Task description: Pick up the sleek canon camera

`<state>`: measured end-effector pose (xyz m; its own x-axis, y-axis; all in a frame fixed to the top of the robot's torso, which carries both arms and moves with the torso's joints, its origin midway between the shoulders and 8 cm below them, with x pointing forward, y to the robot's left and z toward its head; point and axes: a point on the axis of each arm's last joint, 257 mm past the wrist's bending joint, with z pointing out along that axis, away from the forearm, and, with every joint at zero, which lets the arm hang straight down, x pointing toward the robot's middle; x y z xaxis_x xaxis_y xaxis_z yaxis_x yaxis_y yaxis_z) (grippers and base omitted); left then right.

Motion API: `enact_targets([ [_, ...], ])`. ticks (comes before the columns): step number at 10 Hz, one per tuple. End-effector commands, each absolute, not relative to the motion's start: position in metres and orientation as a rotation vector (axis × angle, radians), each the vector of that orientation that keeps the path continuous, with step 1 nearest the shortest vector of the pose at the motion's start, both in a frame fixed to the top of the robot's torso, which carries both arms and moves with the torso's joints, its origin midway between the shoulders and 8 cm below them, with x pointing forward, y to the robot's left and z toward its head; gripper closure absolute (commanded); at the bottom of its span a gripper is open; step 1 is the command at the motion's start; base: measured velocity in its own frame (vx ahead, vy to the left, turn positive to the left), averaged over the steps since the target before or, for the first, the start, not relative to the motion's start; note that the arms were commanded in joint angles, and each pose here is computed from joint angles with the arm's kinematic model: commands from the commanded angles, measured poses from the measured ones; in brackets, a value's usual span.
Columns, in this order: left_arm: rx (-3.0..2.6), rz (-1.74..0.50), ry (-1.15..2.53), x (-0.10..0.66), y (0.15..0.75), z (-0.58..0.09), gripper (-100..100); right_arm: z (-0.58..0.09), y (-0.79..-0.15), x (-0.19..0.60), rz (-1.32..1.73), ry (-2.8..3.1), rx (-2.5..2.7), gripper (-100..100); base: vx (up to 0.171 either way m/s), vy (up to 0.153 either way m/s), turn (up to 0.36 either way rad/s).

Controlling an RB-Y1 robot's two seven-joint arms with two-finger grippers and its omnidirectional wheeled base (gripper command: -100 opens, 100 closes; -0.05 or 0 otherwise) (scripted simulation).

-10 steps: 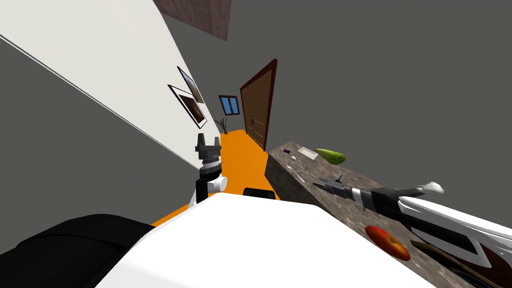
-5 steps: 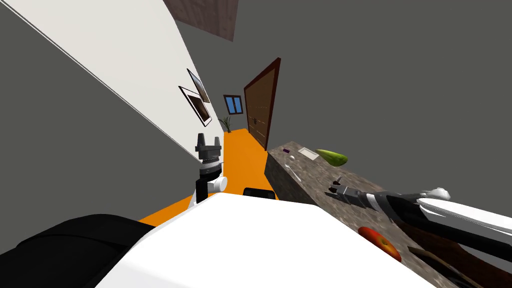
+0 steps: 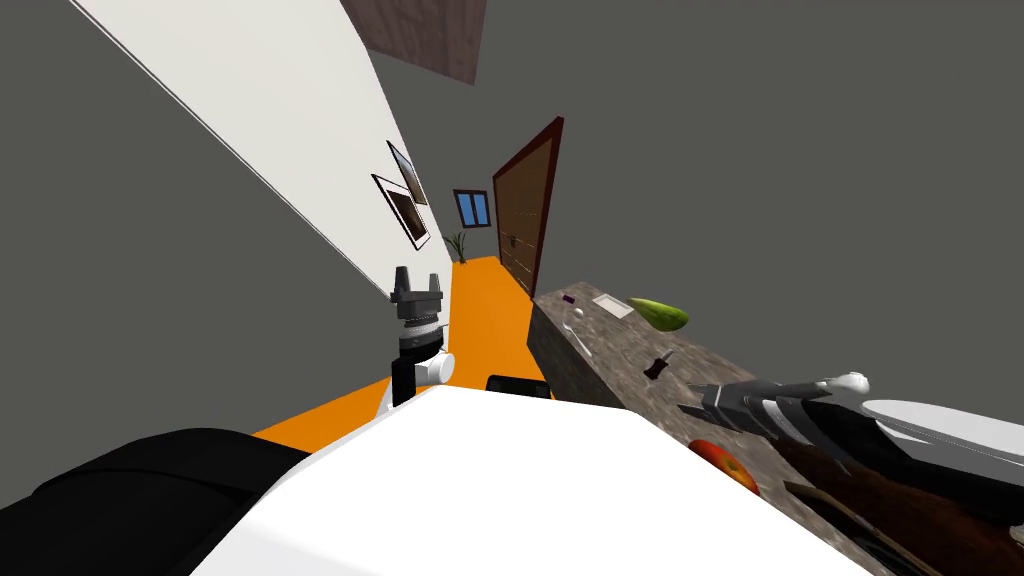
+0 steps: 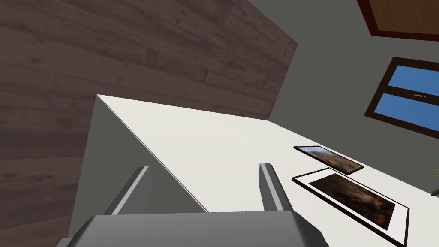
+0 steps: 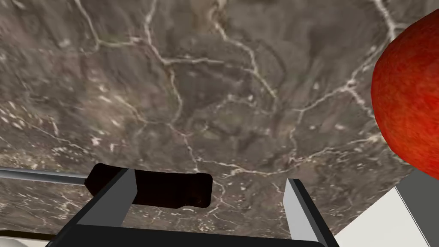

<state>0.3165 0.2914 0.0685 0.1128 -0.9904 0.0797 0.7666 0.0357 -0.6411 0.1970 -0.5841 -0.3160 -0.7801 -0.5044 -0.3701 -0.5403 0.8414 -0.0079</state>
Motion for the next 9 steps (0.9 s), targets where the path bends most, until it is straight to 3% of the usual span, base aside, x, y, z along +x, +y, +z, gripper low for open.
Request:
enact_targets([
  [1, -0.626, -1.42, 0.446, 0.317, 0.291, 0.068, 0, -0.315, -0.612, 0.169, 0.079, 2.738, -0.844, -100, -0.184, -0.149, 0.111],
  [7, -0.626, -1.42, 0.446, 0.317, 0.291, 0.068, 0, -0.312, -0.646, 0.129, 0.003, 2.852, -0.933, -100, -0.13, -0.088, 0.03],
  [8, -0.626, -1.42, 0.446, 0.317, 0.291, 0.068, 0, -0.312, -0.646, 0.129, 0.001, 2.854, -0.935, 0, -0.011, -0.006, 0.009],
  [9, -0.626, -1.42, 0.446, 0.317, 0.291, 0.068, 0, -0.323, -0.647, 0.118, -0.001, 2.862, -0.919, -100, 0.023, 0.0, 0.099],
])
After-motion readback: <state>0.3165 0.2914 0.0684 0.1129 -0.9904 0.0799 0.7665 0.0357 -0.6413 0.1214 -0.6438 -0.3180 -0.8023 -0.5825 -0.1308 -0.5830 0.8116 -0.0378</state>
